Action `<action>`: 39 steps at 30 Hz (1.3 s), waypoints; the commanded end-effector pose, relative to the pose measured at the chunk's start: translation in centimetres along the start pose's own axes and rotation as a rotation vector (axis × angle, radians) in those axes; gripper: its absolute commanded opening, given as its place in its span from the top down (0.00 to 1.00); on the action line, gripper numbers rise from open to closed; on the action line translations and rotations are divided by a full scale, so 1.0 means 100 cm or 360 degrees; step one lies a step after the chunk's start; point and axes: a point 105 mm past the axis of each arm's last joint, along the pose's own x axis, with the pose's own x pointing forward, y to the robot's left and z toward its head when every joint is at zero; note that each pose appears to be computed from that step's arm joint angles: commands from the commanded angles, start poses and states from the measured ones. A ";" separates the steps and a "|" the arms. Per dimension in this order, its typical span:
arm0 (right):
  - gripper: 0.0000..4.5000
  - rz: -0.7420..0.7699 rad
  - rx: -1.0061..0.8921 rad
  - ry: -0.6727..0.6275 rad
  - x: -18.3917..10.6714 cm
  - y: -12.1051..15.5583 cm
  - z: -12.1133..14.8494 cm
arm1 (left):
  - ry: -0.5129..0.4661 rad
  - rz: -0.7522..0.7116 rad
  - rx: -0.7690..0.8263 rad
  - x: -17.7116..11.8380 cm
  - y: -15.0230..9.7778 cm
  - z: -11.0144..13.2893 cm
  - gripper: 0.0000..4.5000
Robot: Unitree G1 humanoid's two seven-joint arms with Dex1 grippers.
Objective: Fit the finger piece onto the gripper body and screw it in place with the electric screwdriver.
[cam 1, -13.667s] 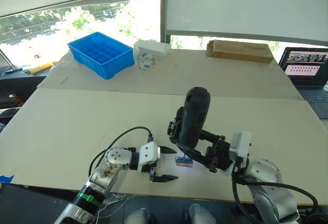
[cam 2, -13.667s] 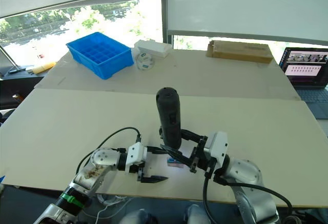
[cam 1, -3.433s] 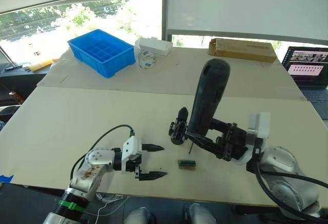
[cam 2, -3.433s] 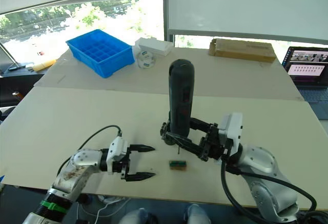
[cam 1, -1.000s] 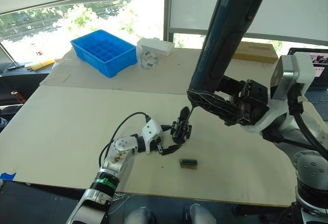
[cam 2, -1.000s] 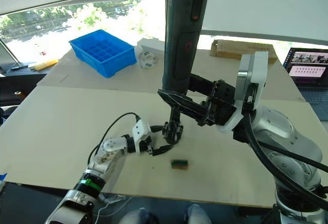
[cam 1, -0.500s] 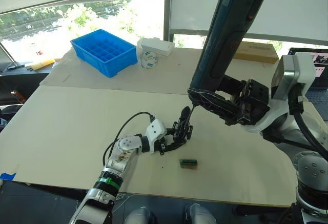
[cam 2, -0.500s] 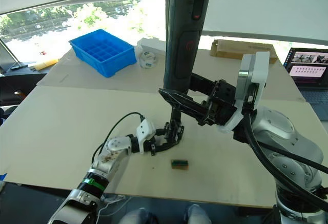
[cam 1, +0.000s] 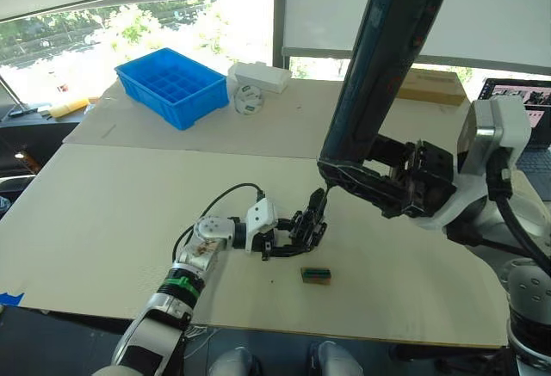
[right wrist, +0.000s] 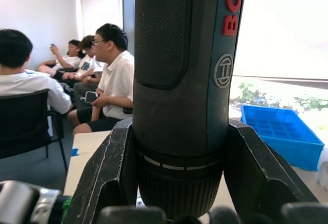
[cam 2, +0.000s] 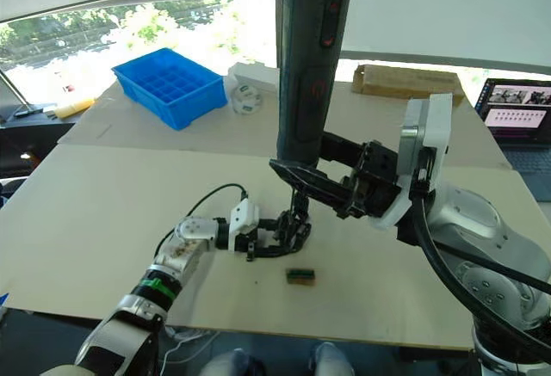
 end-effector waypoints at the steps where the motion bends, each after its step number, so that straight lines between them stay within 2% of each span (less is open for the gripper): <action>1: 0.57 0.0039 -0.0081 -0.0058 0.000 0.007 0.015 | 0.0016 -0.0028 0.0017 0.001 0.000 -0.005 0.49; 4: 0.57 0.0035 -0.0081 -0.0054 0.000 0.007 0.015 | -0.0014 0.0006 -0.0024 0.002 0.003 -0.006 0.49; 6: 0.57 0.0033 -0.0077 -0.0054 0.000 0.007 0.015 | -0.0027 -0.0002 -0.0044 0.001 0.000 -0.007 0.27; 8: 0.57 0.0035 -0.0073 -0.0053 0.000 0.008 0.015 | -0.0042 0.0025 -0.0040 -0.001 -0.001 -0.008 0.11; 9: 0.57 0.0036 -0.0071 -0.0053 0.000 0.008 0.016 | -0.0051 0.0060 -0.0037 -0.002 0.000 -0.008 0.00; 15: 0.57 0.0046 -0.0062 -0.0056 0.000 0.009 0.016 | -0.0102 0.0272 0.0000 -0.009 -0.002 -0.005 0.00; 24: 0.57 0.0051 -0.0060 -0.0067 0.001 0.008 0.016 | -0.0055 0.0303 -0.0035 0.003 -0.027 -0.005 0.00; 30: 0.57 0.0056 -0.0061 -0.0073 0.002 0.007 0.017 | -0.0009 0.0393 -0.0027 0.012 -0.022 -0.008 0.00; 37: 0.57 0.0048 -0.0066 -0.0073 0.002 0.007 0.017 | 0.0022 0.0445 -0.0036 0.009 -0.013 -0.013 0.00; 39: 0.57 0.0046 -0.0067 -0.0072 0.002 0.007 0.017 | 0.0029 0.0418 -0.0056 0.010 -0.014 -0.015 0.11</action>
